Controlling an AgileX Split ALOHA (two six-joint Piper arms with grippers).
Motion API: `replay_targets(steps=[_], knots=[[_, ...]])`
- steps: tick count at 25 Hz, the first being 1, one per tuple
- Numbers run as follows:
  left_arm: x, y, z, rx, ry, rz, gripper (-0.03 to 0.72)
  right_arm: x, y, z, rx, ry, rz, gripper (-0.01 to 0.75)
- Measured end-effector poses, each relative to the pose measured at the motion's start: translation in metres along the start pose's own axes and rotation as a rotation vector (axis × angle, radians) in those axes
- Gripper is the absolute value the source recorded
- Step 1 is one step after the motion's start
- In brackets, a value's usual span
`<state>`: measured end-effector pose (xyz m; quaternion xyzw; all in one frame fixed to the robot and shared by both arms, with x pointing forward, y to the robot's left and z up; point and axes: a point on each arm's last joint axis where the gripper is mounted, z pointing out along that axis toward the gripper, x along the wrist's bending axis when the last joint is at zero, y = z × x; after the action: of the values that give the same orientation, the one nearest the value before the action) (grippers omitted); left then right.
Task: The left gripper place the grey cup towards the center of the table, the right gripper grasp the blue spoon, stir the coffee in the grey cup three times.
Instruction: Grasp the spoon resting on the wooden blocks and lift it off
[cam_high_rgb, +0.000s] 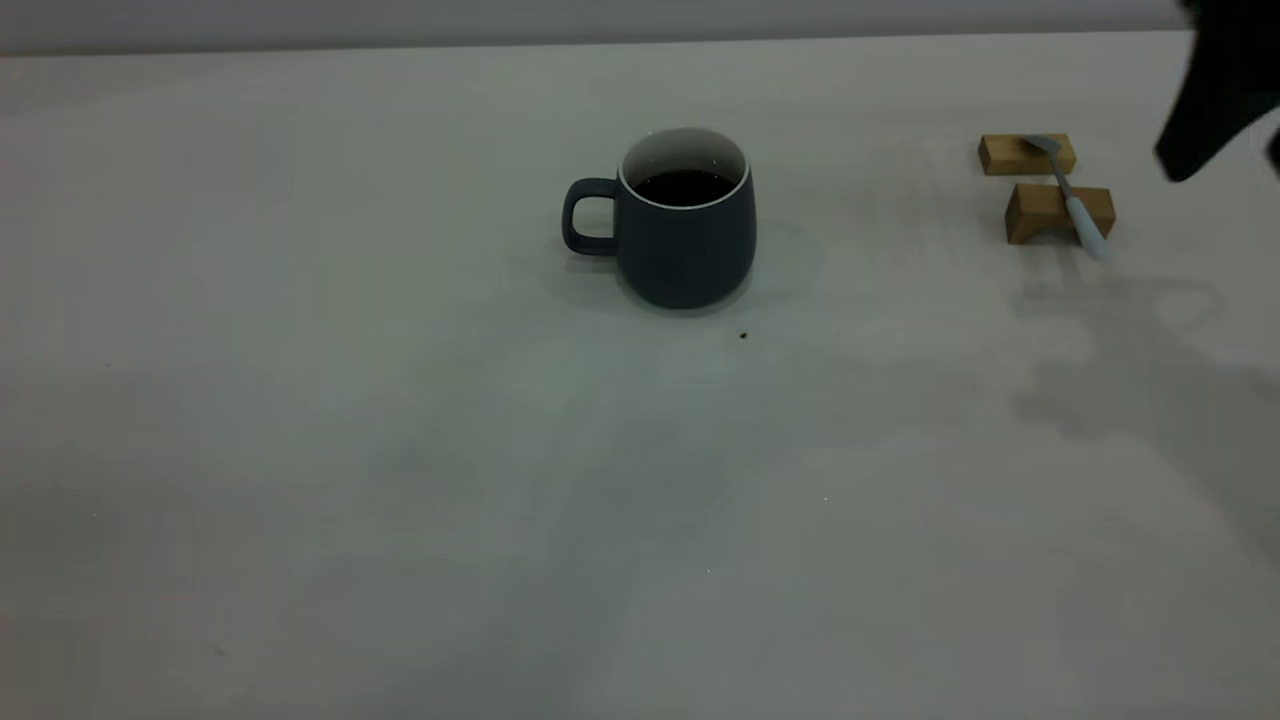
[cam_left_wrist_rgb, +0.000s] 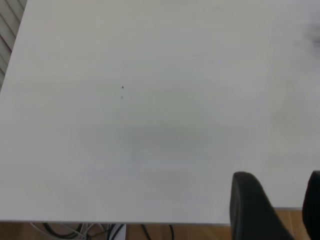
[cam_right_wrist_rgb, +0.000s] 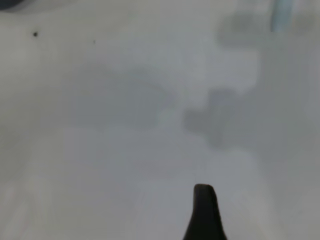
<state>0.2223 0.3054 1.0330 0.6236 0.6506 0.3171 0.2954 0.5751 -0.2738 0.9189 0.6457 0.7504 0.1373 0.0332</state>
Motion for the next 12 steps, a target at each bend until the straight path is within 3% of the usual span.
replay_targets(steps=[12], knots=[[0.000, 0.000, 0.000, 0.000, 0.000, 0.000, 0.333, -0.011, 0.046, 0.079, 0.095, -0.045, -0.125, 0.618]])
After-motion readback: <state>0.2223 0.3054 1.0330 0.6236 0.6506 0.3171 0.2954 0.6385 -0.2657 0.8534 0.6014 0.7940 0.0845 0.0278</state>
